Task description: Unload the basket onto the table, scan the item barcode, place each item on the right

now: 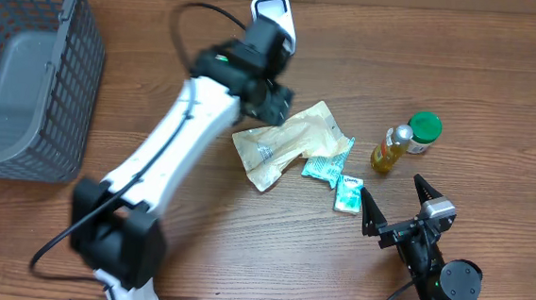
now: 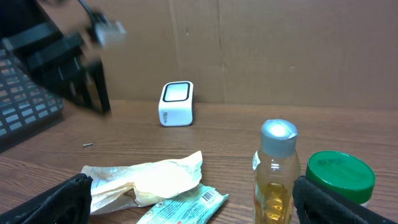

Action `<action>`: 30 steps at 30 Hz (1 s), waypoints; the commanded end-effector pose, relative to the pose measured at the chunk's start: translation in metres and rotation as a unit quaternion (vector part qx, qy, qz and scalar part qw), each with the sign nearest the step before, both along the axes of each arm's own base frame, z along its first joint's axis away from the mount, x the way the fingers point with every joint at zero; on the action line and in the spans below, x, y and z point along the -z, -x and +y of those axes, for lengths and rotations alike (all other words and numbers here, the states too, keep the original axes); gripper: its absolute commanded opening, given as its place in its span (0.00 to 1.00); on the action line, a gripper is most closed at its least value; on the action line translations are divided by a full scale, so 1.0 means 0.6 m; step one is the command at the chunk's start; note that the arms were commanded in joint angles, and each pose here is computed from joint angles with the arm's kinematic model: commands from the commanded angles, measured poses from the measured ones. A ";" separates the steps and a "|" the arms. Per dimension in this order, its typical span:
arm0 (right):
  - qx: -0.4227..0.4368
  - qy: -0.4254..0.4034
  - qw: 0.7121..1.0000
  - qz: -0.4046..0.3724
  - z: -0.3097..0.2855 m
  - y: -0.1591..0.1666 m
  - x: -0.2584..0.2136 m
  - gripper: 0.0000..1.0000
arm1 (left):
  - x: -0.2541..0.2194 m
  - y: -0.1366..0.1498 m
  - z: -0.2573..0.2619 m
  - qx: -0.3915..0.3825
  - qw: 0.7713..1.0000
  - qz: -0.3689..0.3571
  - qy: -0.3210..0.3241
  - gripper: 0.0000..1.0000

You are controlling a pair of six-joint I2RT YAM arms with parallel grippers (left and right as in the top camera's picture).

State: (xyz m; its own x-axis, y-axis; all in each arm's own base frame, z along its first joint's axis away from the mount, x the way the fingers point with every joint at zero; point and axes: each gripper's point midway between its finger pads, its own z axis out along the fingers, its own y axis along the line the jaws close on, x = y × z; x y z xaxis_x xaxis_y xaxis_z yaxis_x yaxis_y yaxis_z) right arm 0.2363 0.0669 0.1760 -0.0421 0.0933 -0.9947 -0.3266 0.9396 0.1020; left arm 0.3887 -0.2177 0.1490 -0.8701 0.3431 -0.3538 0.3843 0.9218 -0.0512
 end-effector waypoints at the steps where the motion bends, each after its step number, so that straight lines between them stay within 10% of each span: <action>1: 0.001 -0.003 1.000 -0.001 -0.001 0.000 0.003 1.00 | 0.072 0.041 -0.050 0.139 0.989 0.035 -0.047 0.75; 12: 0.001 -0.003 1.000 -0.001 -0.001 0.000 0.003 1.00 | 0.175 0.073 -0.077 0.197 0.969 0.074 -0.126 0.75; 15: 0.000 -0.003 1.000 -0.001 0.000 0.000 0.003 1.00 | 0.203 0.059 -0.059 0.188 0.965 0.069 -0.168 0.21; 17: 0.000 -0.003 1.000 -0.001 0.000 0.000 0.003 1.00 | 0.205 0.050 -0.046 0.173 0.964 0.060 -0.191 0.04; 30: 0.000 -0.003 1.000 -0.001 0.000 0.000 0.003 1.00 | 0.029 -0.047 0.011 0.043 0.969 -0.105 -0.220 0.04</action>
